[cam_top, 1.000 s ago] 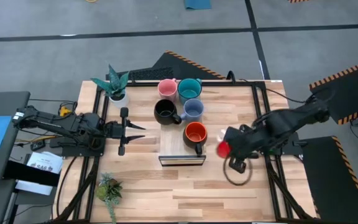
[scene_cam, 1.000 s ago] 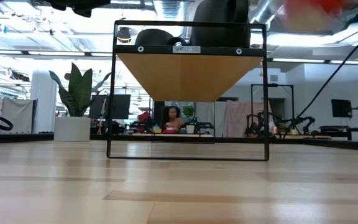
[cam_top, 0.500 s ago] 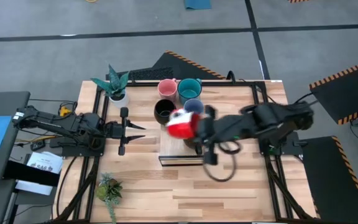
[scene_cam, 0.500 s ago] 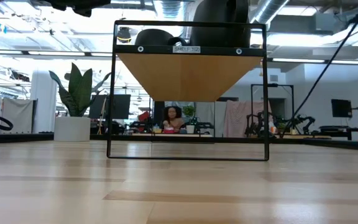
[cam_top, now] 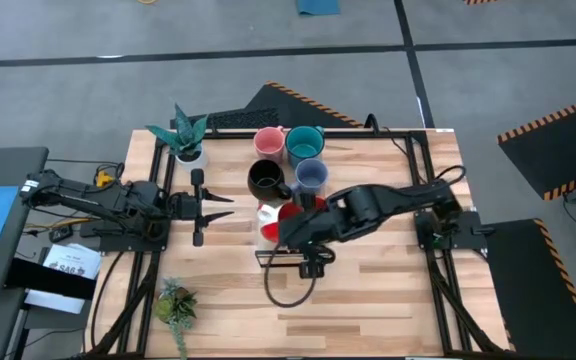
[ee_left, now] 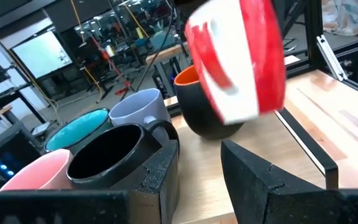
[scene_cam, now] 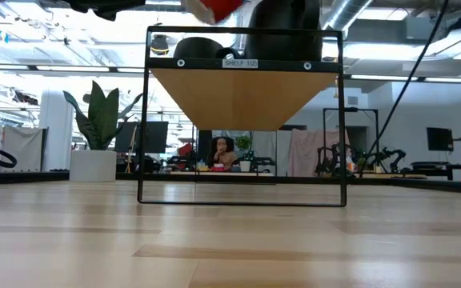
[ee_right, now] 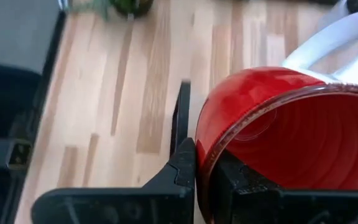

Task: Place coffee mugs
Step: Put the red mug on the shelf

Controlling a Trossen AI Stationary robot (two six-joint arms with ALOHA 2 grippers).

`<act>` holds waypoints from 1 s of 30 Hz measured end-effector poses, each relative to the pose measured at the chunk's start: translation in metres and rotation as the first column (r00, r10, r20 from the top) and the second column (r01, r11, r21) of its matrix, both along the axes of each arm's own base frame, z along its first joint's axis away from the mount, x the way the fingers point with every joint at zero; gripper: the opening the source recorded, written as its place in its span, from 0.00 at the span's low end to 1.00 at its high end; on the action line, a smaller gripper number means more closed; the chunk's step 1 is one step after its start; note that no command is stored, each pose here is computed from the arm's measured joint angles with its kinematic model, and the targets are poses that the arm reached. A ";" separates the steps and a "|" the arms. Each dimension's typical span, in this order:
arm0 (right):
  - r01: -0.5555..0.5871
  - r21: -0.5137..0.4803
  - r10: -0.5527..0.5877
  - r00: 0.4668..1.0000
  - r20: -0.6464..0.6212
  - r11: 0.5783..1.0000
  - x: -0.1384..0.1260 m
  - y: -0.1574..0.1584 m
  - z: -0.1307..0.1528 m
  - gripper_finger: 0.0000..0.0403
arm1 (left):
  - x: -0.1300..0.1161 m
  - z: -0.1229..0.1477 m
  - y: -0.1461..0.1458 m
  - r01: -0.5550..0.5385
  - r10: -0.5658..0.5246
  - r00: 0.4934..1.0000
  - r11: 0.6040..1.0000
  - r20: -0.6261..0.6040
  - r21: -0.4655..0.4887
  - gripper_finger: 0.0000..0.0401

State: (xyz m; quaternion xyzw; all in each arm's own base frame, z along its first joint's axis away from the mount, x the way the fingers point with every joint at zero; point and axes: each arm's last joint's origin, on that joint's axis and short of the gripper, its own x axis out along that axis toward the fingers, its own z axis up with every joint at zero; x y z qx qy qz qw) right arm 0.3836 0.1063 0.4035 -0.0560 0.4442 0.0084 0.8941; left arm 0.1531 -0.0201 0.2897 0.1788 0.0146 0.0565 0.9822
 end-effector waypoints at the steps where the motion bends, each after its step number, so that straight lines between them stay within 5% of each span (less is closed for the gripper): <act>1: 0.004 -0.008 -0.004 1.000 -0.025 1.000 0.002 -0.001 -0.004 0.10 | 0.000 0.000 0.000 0.000 0.000 1.000 1.000 0.000 0.000 0.27; 16: 0.017 0.004 -0.017 1.000 0.019 1.000 0.010 -0.004 -0.006 0.10 | 0.000 0.000 0.000 0.000 0.000 1.000 1.000 -0.005 0.004 0.27; 30: -0.026 -0.003 0.026 0.995 -0.097 1.000 0.038 -0.005 -0.047 0.10 | 0.000 0.000 0.000 0.000 0.000 1.000 1.000 -0.004 0.000 0.27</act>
